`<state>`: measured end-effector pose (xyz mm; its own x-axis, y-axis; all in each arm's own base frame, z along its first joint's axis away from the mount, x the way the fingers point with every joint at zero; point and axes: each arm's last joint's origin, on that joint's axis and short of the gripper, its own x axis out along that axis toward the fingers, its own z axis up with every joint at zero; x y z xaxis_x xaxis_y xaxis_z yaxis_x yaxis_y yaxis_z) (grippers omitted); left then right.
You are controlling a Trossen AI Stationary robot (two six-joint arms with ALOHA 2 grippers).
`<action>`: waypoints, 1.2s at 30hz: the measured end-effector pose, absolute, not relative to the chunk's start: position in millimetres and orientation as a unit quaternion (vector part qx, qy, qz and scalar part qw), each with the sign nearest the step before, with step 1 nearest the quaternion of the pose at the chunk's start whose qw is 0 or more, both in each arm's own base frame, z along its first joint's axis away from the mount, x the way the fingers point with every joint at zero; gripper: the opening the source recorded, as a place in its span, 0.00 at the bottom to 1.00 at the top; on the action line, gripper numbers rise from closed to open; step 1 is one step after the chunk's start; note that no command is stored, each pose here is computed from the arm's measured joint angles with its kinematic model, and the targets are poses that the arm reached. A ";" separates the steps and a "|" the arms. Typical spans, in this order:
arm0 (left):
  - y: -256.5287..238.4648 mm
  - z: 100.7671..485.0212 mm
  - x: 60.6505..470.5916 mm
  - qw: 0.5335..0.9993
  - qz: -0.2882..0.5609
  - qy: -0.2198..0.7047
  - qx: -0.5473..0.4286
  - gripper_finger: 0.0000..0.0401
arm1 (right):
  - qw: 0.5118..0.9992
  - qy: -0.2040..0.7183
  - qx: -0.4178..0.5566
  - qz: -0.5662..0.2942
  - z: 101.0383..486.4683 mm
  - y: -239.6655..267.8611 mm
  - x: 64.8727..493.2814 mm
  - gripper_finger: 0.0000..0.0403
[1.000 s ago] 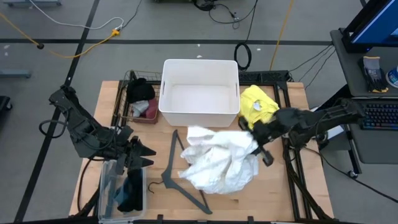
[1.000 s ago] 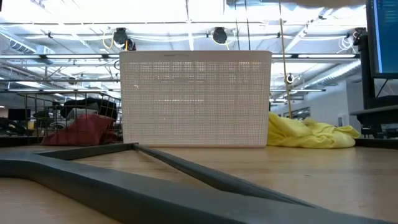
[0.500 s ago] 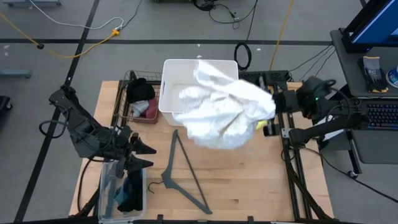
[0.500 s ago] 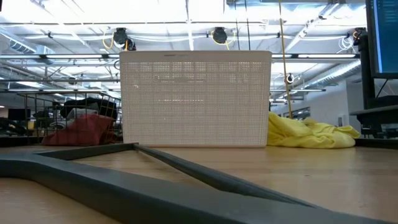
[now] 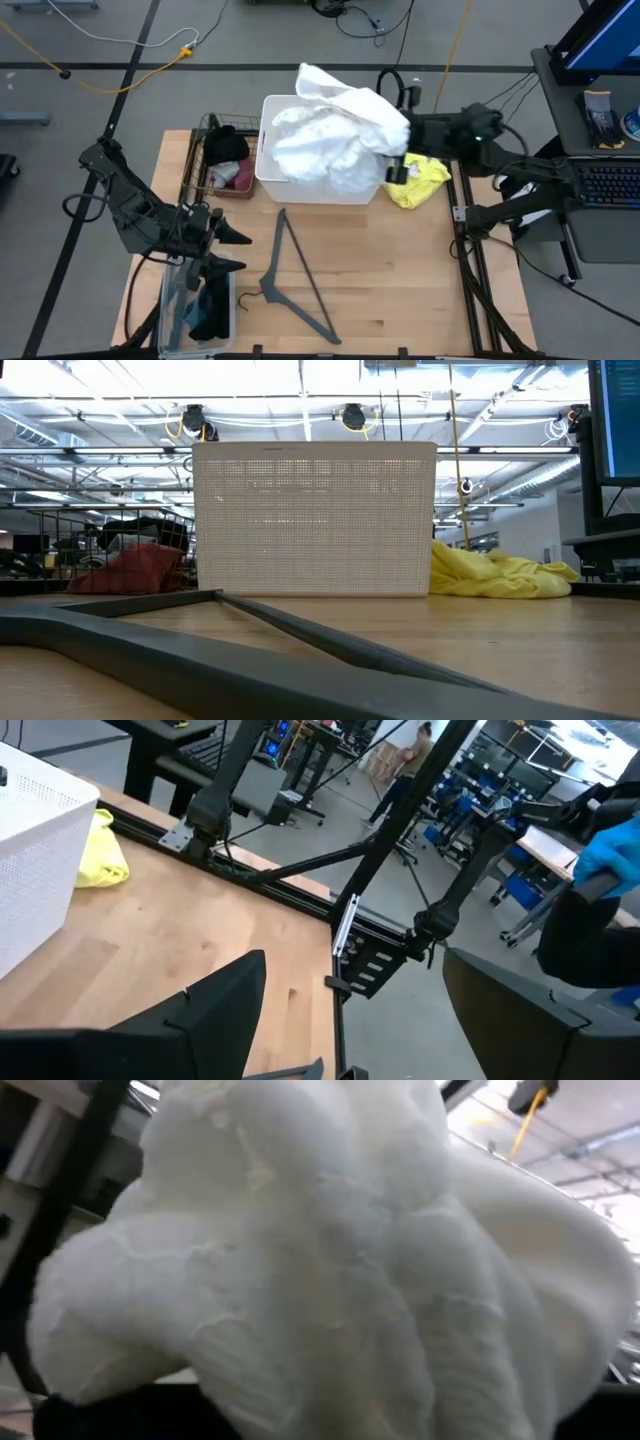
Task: Pick & Place Cloths
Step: Put the white shirt into the white bin
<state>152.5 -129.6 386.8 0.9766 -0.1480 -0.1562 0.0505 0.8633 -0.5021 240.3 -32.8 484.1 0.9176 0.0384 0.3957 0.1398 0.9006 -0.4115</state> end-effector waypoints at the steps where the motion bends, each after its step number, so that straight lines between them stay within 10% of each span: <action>1: -129.6 386.8 152.6 0.961 -0.051 0.095 -0.256 0.77 | 0.955 -0.197 -0.220 -0.031 481.7 -36.3 244.2 0.16; 36: -129.6 385.3 152.6 0.970 -0.053 0.098 -0.216 0.77 | 0.981 0.077 -0.128 -0.124 355.5 -157.3 335.6 0.16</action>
<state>152.6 -129.6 385.3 0.9751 -0.1447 -0.1680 0.0598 0.9012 -0.4292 335.6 -157.3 355.5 0.9575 -0.2625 -0.1194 0.2232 0.9367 -0.2696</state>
